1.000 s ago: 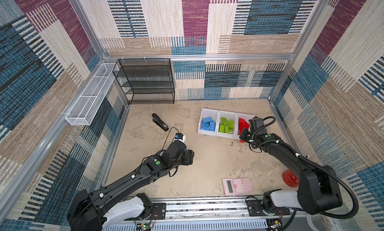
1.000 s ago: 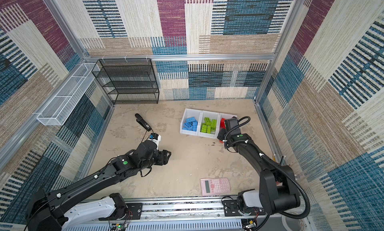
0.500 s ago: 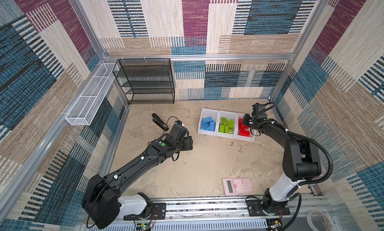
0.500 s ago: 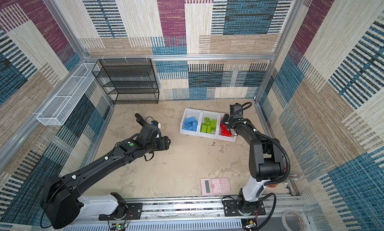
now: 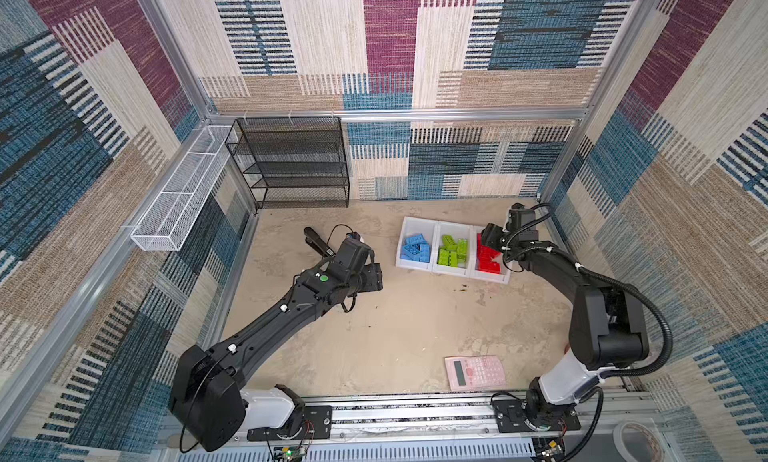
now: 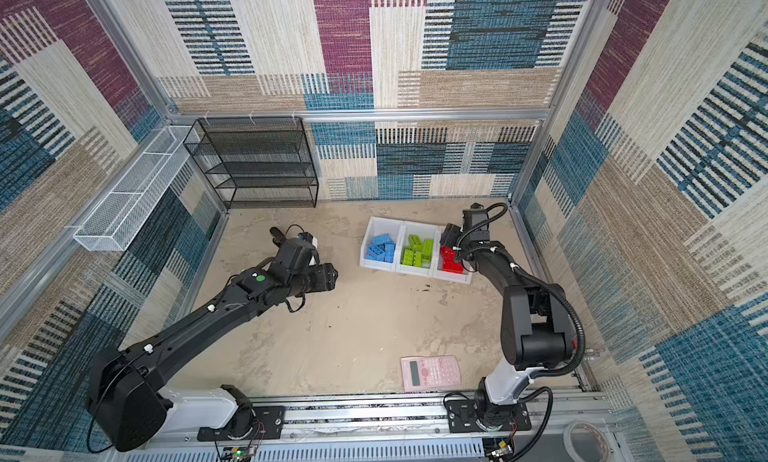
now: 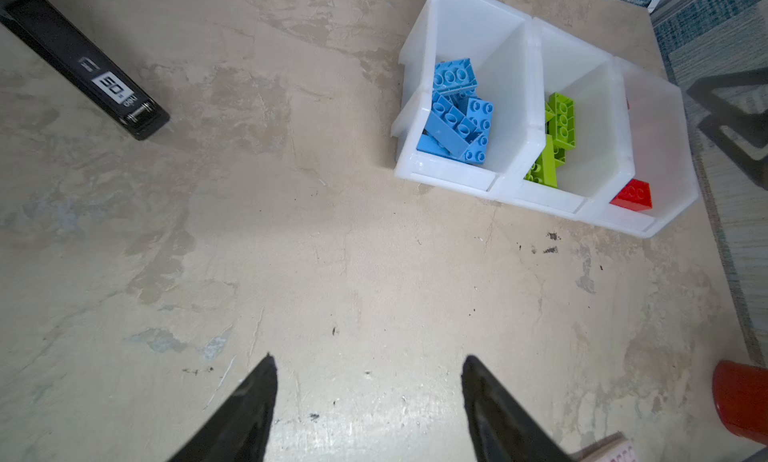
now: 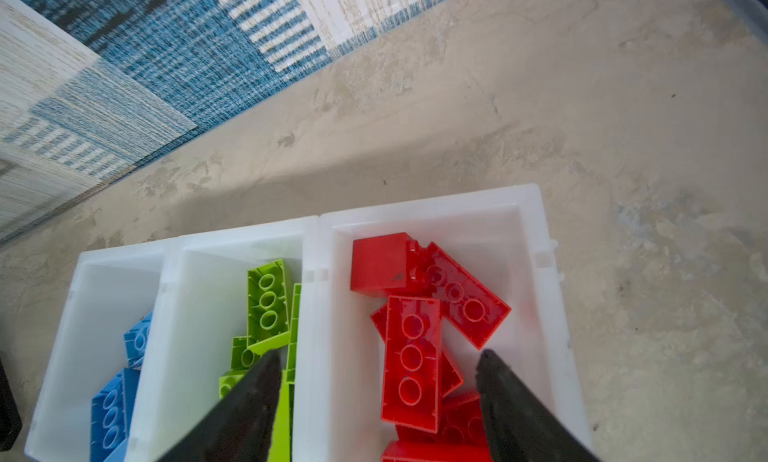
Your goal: Sort the legos into containers by color
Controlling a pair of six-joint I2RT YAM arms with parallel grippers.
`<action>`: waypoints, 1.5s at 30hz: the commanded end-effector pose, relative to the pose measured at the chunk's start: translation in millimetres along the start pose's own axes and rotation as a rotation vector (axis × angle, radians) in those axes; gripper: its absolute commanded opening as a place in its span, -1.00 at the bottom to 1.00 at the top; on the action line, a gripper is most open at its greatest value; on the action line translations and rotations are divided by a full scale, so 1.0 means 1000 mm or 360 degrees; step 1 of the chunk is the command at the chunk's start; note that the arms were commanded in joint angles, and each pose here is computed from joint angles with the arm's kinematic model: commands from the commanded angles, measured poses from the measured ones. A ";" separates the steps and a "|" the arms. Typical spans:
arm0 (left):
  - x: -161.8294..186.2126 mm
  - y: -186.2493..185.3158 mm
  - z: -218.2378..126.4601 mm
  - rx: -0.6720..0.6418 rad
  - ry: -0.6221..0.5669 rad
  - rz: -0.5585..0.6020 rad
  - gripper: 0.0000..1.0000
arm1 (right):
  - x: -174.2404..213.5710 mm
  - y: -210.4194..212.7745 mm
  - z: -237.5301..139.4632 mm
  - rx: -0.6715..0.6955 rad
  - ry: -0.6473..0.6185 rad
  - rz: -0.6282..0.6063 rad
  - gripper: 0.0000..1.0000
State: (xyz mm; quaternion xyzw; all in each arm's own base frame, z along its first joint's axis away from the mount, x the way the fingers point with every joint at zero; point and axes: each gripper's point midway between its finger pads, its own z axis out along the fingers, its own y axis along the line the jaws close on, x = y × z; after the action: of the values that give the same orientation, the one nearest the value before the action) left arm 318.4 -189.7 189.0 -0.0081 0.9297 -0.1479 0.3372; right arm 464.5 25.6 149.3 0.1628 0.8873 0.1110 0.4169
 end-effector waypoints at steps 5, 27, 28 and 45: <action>-0.022 0.056 -0.043 -0.0350 -0.0270 0.0065 0.51 | -0.015 -0.005 -0.040 -0.0019 -0.0352 -0.0164 1.00; -0.012 0.185 -0.019 -0.0994 -0.0455 0.0245 0.99 | 0.053 -0.033 -0.129 -0.0152 -0.1240 -0.0643 0.99; -0.017 0.188 -0.012 -0.1023 -0.0462 0.0266 0.99 | 0.050 -0.033 -0.131 -0.0145 -0.1273 -0.0651 0.99; -0.037 0.197 0.054 -0.0805 -0.0843 0.0550 0.98 | 0.060 -0.029 -0.117 -0.0207 -0.1310 -0.0716 0.99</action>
State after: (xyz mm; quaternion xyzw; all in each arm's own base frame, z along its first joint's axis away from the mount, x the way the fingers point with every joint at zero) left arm 381.2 -3.6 89.6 0.0174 0.8395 0.1785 0.5129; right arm 328.9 11.1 108.0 -0.0225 0.7423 -0.0045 0.6697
